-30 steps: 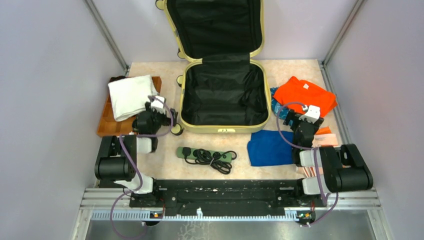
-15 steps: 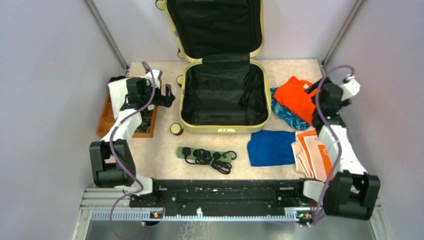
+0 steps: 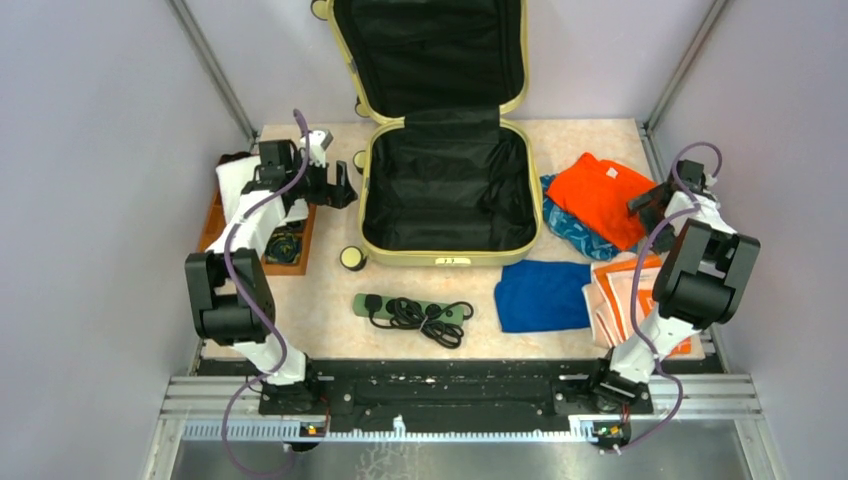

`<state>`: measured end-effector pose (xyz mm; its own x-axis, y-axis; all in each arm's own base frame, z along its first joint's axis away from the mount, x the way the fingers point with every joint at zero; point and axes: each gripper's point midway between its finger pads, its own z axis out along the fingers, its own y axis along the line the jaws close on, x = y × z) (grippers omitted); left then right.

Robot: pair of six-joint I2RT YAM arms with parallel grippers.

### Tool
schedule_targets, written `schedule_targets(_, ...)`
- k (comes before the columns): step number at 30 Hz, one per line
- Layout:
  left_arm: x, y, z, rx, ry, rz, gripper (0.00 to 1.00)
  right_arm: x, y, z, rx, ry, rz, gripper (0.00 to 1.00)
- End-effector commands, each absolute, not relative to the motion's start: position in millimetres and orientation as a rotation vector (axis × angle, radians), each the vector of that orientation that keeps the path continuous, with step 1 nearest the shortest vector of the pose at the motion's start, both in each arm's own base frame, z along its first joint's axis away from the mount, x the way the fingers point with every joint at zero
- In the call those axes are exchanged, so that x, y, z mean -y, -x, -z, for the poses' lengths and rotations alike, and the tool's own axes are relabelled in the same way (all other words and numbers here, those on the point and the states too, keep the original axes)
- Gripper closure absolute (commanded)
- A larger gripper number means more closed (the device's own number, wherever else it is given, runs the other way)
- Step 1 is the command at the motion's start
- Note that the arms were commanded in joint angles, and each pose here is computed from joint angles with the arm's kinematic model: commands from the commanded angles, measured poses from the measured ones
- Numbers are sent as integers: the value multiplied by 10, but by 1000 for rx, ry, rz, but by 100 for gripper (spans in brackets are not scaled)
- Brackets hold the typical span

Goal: Pack the luggage
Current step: Pick up the clothes at the center of the board.

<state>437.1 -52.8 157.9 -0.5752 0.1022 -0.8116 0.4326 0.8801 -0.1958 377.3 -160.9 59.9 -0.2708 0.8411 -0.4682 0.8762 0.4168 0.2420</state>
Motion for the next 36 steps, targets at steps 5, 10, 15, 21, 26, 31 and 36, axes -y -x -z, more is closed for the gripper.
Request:
schedule_targets(5,557,-4389,-1375,-2218,-414,527,2,1505,-3940,-521,-2164,-1407,-26,13)
schedule_targets(10,571,-4346,-1324,-2228,-426,536,2,1473,-3923,-507,-2159,-1390,-48,25)
schedule_targets(15,600,-4300,-1305,-2226,-434,554,2,1474,-3928,-599,-2147,-1339,-47,41)
schedule_targets(21,635,-4261,-1306,-2219,-448,577,2,1478,-3926,-740,-2120,-1313,-49,56)
schedule_targets(26,639,-4240,-1297,-2221,-454,582,2,1467,-3920,-851,-2098,-1289,-49,64)
schedule_targets(31,629,-4227,-1297,-2222,-459,570,2,1445,-3900,-837,-2108,-1287,-50,67)
schedule_targets(36,603,-4221,-1329,-2219,-467,544,2,1386,-3882,-734,-2127,-1293,-80,68)
